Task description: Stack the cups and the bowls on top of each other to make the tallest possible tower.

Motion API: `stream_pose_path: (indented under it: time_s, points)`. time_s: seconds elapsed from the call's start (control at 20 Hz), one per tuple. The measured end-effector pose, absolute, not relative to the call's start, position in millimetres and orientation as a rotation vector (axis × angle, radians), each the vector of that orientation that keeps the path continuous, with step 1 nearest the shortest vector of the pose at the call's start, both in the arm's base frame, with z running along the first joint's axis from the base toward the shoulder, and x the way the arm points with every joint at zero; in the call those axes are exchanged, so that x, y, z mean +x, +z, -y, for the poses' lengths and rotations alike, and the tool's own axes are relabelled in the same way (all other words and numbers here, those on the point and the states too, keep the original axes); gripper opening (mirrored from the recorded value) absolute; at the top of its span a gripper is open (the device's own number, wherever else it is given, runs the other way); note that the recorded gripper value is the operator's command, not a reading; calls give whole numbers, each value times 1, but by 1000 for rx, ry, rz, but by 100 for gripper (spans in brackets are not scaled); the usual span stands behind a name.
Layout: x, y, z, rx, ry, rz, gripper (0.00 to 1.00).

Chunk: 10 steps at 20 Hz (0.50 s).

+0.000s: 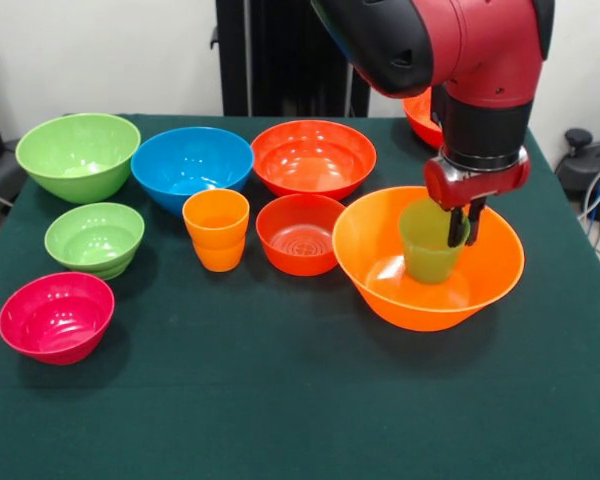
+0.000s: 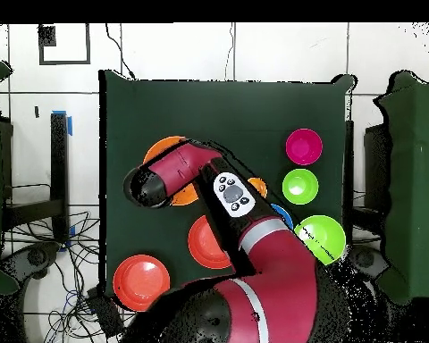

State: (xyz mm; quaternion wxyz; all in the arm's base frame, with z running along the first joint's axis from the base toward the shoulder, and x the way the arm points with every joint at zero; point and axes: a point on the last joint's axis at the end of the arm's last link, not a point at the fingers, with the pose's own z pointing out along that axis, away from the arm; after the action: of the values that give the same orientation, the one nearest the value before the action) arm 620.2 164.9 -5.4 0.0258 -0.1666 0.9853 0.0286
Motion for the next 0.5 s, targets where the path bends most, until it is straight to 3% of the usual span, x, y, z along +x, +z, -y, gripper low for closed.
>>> stream_pose_path:
  time_s: [0.5]
  points:
    - [638, -6, -160, -479, 59, -3064, 0]
